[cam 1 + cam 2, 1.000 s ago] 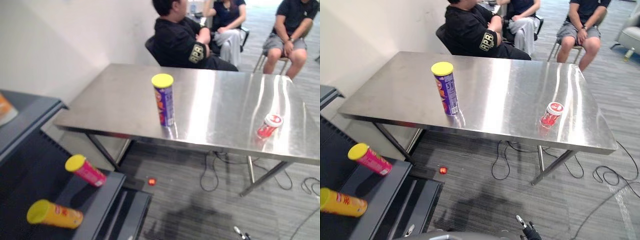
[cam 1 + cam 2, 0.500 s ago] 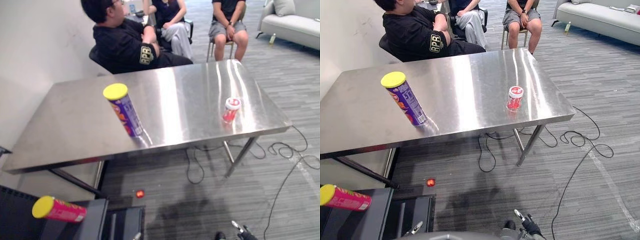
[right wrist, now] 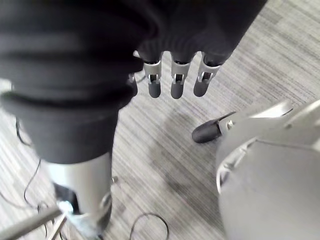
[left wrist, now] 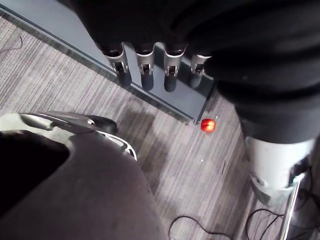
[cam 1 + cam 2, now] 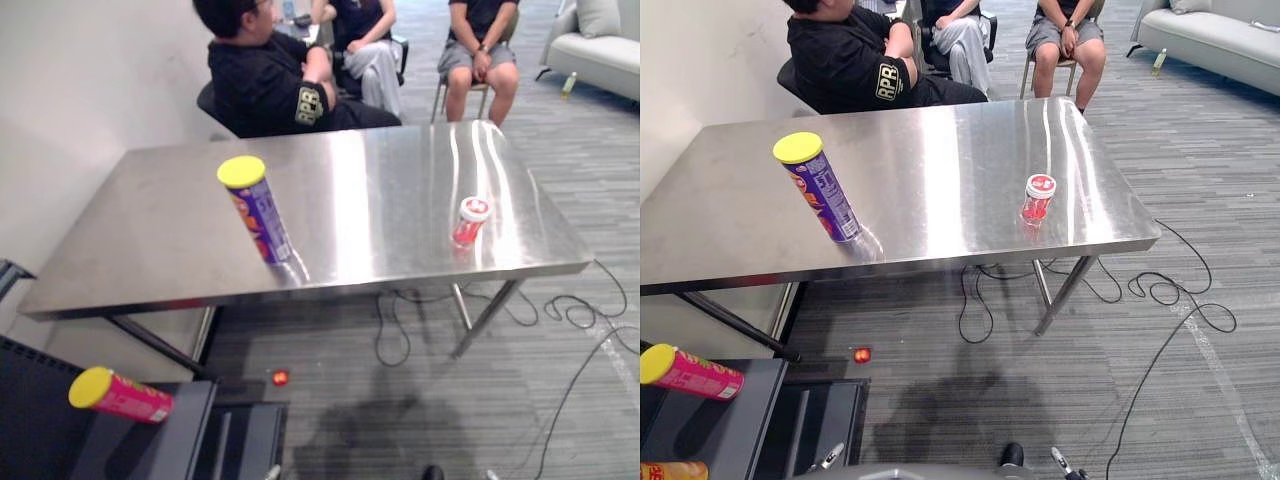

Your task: Put the gum and the chips on the shelf.

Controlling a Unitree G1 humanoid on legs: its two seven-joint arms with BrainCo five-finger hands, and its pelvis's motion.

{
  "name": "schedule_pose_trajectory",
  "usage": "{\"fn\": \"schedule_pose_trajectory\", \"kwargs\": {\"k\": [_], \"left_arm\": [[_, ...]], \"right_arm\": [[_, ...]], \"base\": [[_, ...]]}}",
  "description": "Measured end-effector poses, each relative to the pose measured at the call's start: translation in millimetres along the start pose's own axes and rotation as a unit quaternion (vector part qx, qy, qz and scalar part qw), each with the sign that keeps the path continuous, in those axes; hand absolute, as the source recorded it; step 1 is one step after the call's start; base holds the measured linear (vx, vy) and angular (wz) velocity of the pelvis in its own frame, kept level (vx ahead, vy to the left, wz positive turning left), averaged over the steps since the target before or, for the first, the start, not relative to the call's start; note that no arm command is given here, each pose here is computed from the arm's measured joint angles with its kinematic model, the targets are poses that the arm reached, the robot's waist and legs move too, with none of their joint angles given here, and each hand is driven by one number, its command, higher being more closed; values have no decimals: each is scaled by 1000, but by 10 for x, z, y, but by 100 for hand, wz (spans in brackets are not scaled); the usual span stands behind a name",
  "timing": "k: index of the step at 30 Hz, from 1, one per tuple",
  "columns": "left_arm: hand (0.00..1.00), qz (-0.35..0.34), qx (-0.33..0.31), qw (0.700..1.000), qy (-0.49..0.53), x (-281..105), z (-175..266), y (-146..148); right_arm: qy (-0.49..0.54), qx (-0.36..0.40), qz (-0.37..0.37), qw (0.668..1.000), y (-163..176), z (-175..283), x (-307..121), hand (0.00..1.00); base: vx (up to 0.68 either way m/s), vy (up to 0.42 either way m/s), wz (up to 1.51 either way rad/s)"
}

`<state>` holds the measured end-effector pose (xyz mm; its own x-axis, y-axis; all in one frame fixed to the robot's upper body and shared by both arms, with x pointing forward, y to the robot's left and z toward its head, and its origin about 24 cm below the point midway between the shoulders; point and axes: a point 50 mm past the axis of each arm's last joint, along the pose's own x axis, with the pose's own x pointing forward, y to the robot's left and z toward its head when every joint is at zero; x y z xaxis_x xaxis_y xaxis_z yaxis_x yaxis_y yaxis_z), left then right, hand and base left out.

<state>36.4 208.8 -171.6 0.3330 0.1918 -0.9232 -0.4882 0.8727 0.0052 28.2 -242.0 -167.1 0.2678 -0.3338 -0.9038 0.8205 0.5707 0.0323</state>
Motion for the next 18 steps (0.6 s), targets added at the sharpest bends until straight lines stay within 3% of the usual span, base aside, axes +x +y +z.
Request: {"fn": "schedule_pose_trajectory", "kwargs": {"k": [6, 8, 12, 14, 18], "left_arm": [[0, 10, -11, 1000, -7, -1, 30, 57], [0, 12, -11, 1000, -9, -2, 37, 68], [0, 18, -17, 1000, -10, -16, 18, 100], [0, 18, -21, 1000, -13, -25, 13, 109], [0, 16, -20, 1000, -18, -37, 9, 108]], "right_arm": [[-109, 187, -51, 975, -228, 703, 52, 0], [-162, 203, -49, 965, -234, 1042, 34, 0], [-340, 141, -6, 930, 26, 1993, -268, 0], [-458, 69, 14, 886, 252, 2439, -660, 0], [-571, 14, -10, 821, 454, 2763, -1102, 0]], "base": [[48, 53, 0], [-20, 47, -2], [-55, 14, -5], [-46, -27, -9], [-27, -23, -1]]}}
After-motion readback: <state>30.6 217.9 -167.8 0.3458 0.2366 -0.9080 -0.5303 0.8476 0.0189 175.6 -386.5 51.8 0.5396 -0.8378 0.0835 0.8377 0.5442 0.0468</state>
